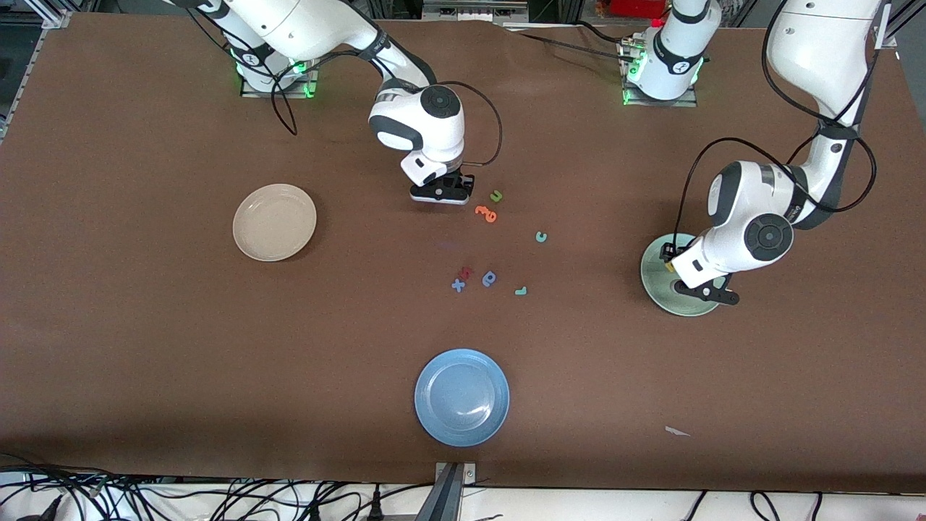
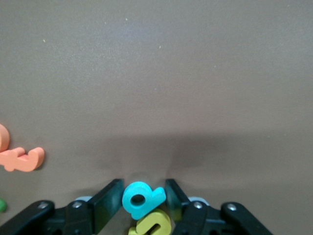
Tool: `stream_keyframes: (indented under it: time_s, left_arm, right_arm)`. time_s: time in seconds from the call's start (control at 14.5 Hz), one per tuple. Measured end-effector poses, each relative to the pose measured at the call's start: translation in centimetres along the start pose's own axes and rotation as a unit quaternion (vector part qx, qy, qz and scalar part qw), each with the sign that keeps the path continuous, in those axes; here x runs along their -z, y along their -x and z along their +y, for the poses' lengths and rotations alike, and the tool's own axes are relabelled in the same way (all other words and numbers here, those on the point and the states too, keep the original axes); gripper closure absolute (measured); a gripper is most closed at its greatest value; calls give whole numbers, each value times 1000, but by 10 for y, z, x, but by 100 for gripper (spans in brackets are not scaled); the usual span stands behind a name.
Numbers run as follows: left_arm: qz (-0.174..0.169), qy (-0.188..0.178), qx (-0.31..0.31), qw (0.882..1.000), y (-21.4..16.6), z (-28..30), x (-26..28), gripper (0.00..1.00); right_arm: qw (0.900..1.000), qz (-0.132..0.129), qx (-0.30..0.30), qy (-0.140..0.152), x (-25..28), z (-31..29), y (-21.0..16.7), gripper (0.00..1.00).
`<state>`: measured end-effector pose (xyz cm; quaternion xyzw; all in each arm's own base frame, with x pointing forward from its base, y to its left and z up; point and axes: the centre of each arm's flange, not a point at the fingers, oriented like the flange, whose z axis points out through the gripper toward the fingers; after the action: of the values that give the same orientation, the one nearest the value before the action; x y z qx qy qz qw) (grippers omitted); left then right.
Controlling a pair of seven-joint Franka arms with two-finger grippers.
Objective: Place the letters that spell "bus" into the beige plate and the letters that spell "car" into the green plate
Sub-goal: 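Place the yellow letter on the green plate while the right gripper grasps teal d, then drop the teal d on the beige plate while the left gripper reaches teal c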
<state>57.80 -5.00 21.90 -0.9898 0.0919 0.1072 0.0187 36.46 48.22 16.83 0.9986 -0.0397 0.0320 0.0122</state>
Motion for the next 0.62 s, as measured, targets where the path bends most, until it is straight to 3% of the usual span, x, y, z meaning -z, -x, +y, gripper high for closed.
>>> stream_keyframes:
  time_s: [0.14, 0.21, 0.41, 0.62]
  left_arm:
    - [13, 15, 41, 999, -5, 36, 5, 3]
    - [15, 23, 57, 998, -6, 62, 7, 0]
    - [22, 34, 82, 996, -2, 113, 4, 0]
    - [42, 51, 121, 990, 9, 151, -8, 0]
  right_arm:
    - [1000, 0, 0, 0, 0, 0, 0, 57]
    - [1000, 0, 0, 0, 0, 0, 0, 57]
    - [1000, 3, 0, -1, 2, 0, -2, 57]
    - [1000, 23, 0, -3, 21, 13, -29, 63]
